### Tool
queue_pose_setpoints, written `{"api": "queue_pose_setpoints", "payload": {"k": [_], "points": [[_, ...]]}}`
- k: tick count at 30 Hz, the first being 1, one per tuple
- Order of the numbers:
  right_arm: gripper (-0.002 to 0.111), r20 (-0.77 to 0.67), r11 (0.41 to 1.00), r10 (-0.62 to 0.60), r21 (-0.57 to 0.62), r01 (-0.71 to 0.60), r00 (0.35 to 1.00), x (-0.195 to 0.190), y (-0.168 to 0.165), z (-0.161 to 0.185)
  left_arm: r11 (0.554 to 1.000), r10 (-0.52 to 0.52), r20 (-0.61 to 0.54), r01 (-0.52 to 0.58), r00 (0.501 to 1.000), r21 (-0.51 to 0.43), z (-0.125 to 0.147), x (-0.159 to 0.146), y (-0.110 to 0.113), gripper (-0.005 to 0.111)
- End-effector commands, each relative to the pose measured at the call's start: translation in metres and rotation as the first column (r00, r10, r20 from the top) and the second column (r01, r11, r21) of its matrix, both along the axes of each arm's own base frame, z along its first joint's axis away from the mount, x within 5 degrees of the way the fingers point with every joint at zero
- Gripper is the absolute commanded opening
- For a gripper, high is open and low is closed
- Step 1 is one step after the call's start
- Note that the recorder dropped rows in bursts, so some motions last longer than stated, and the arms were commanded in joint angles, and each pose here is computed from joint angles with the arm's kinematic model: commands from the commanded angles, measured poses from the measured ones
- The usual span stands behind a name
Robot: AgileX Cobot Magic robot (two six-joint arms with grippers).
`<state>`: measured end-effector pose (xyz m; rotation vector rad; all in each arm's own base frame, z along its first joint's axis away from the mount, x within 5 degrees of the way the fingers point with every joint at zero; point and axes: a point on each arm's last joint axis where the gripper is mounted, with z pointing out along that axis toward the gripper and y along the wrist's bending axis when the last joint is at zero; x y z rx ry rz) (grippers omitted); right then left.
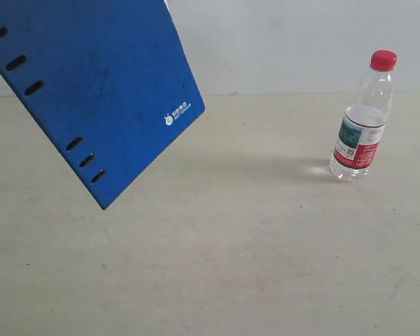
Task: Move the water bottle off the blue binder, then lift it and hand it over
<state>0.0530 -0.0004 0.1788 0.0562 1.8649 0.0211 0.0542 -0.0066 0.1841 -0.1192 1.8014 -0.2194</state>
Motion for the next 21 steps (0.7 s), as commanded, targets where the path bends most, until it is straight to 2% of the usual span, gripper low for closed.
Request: {"api": "queue_pose_setpoints", "payload": {"k": [1,3,5,9,21], "points": [[0.000,0.016,1.000,-0.002,-0.007,0.002,1.000,0.0000,-0.0003,0.0014,1.000,0.014,0.014,-0.014,1.000,-0.005,0.0018,0.0000,0.0008,0.005],[0.000,0.016,1.000,-0.002,-0.007,0.002,1.000,0.0000,-0.0003,0.0014,0.999,0.033,0.001,-0.033,0.999,-0.004,0.0006,-0.0002,0.0018,0.005],[0.000,0.016,1.000,-0.002,-0.007,0.002,1.000,0.0000,-0.0003,0.0014,0.996,0.074,-0.044,-0.072,0.996,0.046,-0.0037,-0.0011,0.0049,0.005],[0.000,0.016,1.000,-0.002,-0.007,0.002,1.000,0.0000,-0.0003,0.0014,0.991,0.080,-0.043,-0.075,0.996,0.110,-0.0040,-0.0012,0.0061,0.005],[0.000,0.016,1.000,-0.002,-0.006,0.002,1.000,0.0000,-0.0003,0.0014,0.991,0.079,-0.040,-0.074,0.996,0.110,-0.0037,-0.0011,0.0060,0.005]]}}
